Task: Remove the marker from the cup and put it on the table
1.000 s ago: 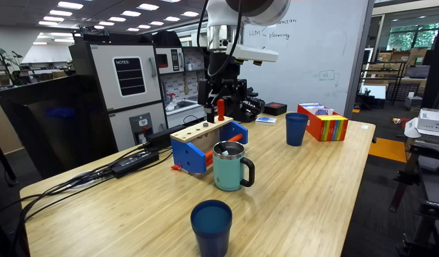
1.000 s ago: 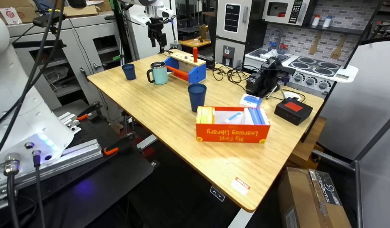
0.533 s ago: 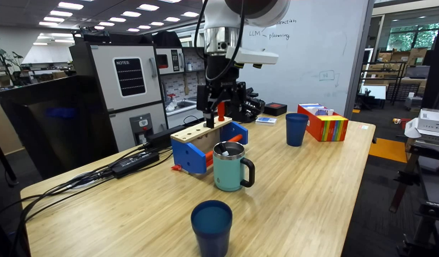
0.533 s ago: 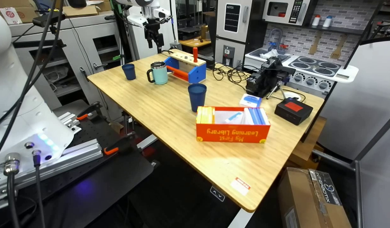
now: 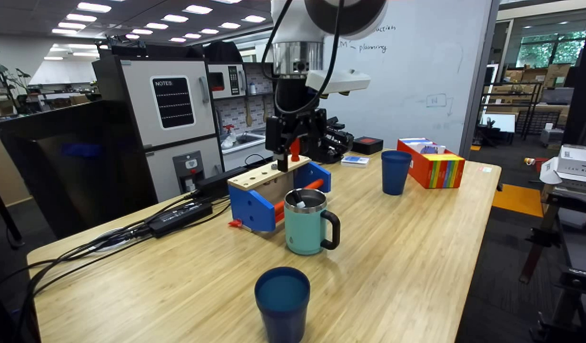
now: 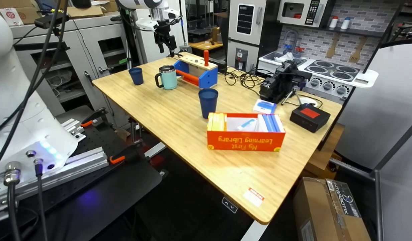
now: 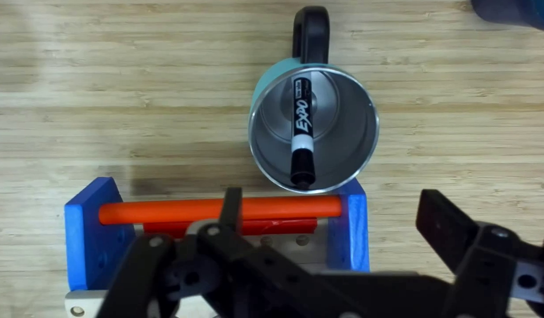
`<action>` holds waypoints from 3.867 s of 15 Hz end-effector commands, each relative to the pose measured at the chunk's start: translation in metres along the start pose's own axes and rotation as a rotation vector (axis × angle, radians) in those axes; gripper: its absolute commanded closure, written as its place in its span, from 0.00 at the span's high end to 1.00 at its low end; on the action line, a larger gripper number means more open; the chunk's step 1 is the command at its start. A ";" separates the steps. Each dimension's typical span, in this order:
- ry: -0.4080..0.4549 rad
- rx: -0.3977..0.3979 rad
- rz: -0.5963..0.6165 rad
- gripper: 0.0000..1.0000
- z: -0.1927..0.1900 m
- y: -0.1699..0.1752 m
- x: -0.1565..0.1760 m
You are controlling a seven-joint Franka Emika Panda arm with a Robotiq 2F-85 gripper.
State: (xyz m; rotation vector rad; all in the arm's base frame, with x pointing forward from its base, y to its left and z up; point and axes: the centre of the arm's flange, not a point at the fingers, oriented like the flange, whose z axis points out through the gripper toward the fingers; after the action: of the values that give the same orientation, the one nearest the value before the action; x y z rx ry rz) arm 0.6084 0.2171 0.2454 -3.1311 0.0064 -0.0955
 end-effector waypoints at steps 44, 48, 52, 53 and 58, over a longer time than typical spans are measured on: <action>-0.021 0.080 0.064 1.00 0.003 -0.014 -0.006; -0.021 0.080 0.065 1.00 0.003 -0.014 -0.006; -0.021 0.080 0.065 1.00 0.003 -0.014 -0.006; -0.021 0.080 0.065 1.00 0.003 -0.014 -0.006; -0.021 0.080 0.065 1.00 0.003 -0.014 -0.006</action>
State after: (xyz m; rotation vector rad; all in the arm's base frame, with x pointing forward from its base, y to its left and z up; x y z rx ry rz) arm 0.6023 0.2314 0.2419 -3.0485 0.1016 -0.0602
